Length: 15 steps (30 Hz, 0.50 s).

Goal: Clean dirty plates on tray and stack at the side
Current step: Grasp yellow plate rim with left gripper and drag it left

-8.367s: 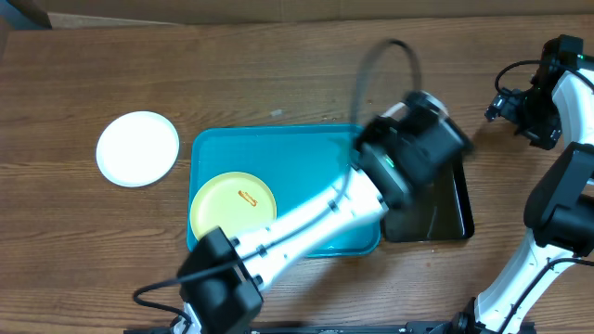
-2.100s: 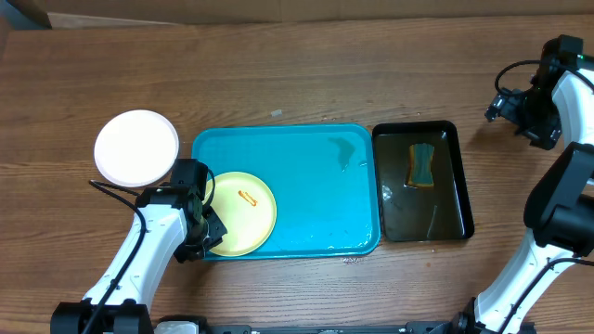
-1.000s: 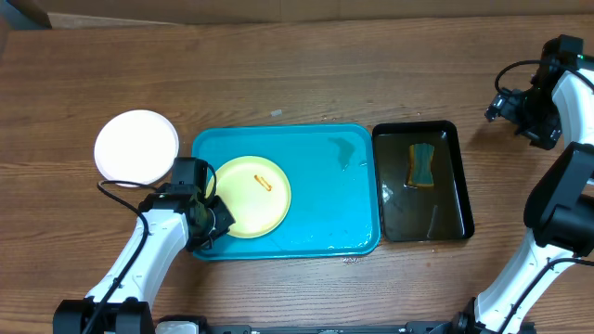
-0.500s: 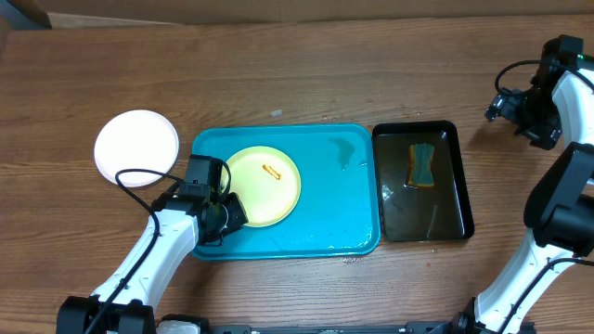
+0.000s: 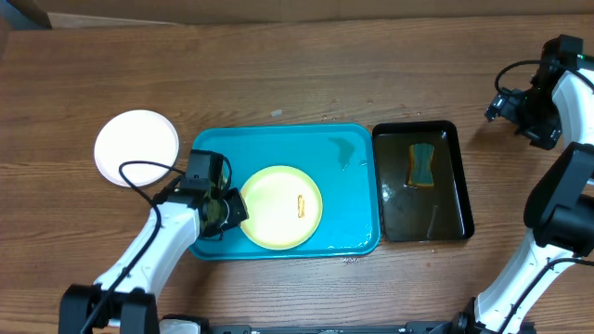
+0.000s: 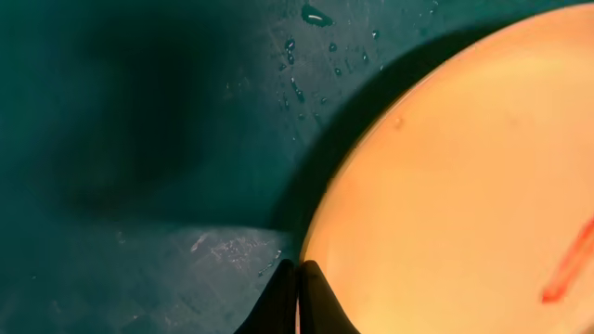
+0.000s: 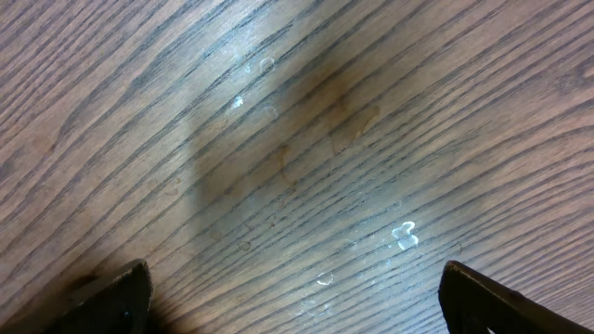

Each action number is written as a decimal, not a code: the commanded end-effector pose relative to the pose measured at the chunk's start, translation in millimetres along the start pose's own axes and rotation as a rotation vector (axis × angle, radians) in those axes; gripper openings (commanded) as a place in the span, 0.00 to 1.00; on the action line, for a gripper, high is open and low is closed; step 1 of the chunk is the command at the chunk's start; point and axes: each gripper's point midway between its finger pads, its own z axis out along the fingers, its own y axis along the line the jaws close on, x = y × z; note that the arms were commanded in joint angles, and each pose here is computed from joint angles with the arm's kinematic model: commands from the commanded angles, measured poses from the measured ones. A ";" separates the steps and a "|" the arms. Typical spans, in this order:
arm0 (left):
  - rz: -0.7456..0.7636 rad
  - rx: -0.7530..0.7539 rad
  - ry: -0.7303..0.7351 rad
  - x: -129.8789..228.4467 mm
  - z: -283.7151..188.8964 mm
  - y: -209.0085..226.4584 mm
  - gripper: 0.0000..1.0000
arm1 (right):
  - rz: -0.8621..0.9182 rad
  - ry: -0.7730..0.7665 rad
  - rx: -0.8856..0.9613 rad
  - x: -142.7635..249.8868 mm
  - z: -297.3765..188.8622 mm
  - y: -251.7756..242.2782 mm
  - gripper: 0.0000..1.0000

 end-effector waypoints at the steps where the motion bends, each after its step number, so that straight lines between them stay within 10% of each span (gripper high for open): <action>1: 0.077 0.010 0.036 -6.4 4.4 -11.7 0.04 | 0.001 -0.046 -0.011 -7.9 -15.4 3.5 1.00; 15: 0.135 -0.044 -0.011 -55.2 -25.7 -42.6 0.31 | 0.001 -0.046 -0.011 -7.9 -15.4 3.5 1.00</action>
